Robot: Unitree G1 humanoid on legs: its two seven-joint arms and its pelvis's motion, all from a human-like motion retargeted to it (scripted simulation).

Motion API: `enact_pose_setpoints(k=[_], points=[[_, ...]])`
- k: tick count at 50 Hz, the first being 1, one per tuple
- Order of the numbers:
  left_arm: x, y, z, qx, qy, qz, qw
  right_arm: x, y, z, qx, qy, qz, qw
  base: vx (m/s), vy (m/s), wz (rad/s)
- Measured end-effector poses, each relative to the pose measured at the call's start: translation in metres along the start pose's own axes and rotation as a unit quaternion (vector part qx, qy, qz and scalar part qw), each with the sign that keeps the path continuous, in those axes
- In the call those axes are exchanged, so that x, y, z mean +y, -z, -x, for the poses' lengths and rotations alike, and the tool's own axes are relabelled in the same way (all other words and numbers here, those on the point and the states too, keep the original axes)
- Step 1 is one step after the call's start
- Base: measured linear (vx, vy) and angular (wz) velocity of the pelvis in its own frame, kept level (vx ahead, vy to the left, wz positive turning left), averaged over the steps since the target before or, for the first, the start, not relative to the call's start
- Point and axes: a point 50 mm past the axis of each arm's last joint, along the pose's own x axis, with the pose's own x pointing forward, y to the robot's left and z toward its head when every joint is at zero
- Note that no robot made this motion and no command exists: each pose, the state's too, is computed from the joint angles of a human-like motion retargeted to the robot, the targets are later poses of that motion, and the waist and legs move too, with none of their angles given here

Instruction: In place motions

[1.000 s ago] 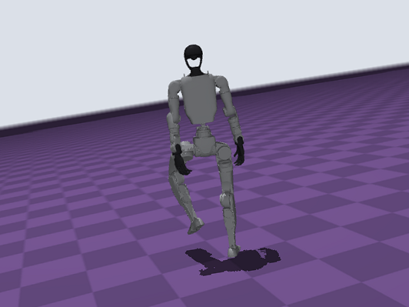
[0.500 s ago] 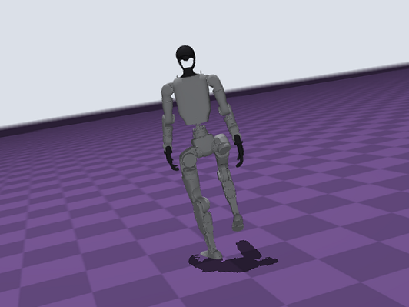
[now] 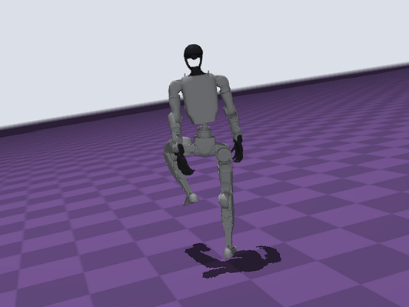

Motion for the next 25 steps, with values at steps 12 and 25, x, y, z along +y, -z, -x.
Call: enact_pose_setpoints(k=[12, 25], points=[[0.011, -0.005, 0.002, -0.008, -0.021, 0.012, 1.000, 0.025, 0.032, 0.005, 0.042, -0.034, -0.035, 0.998, 0.08, 0.05, 0.10], [-0.051, -0.146, 0.022, -0.191, 0.023, -0.038, 0.980, 0.032, 0.133, 0.042, 0.209, -0.007, -0.139, 0.968, 0.03, 0.06, 0.24]])
